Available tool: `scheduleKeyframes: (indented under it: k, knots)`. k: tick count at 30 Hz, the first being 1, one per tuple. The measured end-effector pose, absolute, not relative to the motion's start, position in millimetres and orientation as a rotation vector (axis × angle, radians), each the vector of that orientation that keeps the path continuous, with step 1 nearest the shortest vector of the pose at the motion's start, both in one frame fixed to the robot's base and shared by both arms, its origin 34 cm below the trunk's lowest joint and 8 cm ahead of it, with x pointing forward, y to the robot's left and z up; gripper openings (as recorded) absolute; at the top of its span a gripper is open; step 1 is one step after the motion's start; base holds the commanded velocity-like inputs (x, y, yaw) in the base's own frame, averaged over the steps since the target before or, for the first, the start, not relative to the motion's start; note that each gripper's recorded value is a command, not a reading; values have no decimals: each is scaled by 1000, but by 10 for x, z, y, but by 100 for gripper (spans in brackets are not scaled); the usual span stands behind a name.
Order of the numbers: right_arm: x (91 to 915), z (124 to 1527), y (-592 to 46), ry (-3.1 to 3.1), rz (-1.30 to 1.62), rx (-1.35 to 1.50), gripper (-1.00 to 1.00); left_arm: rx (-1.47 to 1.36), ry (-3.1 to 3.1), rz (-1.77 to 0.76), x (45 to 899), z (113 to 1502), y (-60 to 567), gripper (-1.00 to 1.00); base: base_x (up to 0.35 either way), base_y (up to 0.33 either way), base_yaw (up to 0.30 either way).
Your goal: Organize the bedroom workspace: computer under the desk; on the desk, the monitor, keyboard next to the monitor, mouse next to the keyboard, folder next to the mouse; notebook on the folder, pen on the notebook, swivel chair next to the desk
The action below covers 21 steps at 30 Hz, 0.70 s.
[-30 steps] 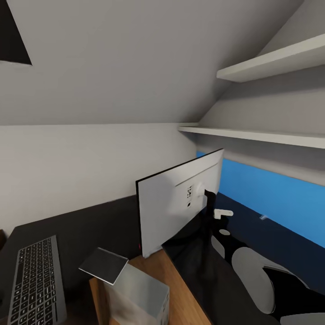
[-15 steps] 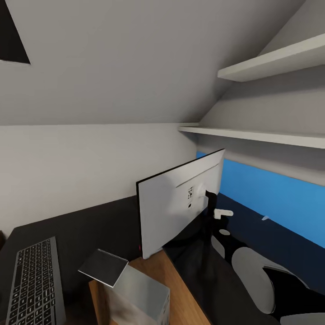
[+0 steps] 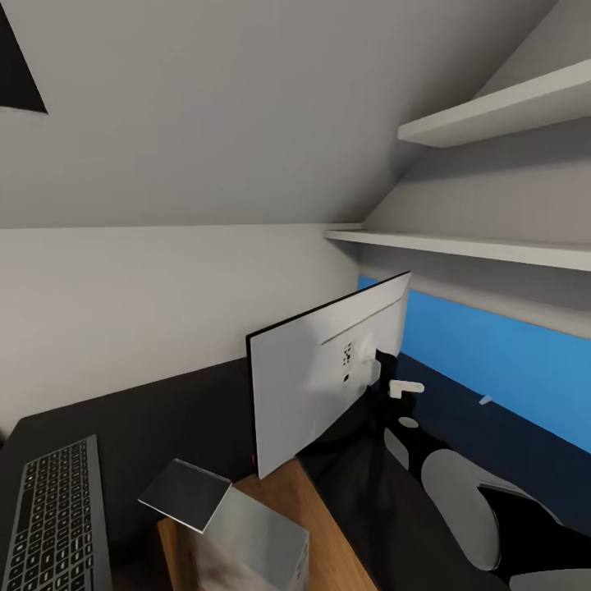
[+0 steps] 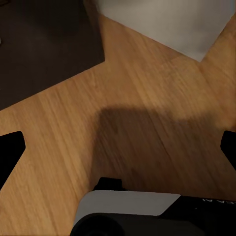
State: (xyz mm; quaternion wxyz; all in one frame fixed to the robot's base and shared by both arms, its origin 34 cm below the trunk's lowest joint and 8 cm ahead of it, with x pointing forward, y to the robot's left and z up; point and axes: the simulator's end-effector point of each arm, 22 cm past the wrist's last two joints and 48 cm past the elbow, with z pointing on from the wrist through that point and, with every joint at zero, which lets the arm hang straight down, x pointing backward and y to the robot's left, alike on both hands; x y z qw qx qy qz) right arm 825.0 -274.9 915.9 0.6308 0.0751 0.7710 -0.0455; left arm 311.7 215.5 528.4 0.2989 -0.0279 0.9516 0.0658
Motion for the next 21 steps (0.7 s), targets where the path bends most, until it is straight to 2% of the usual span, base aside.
scheduleKeyframes:
  k: [21]
  knots:
    - [8251,9162,-2749,1764,-105,171,100,-73,2534,179,3096,5270,2153,100,16,0,0]
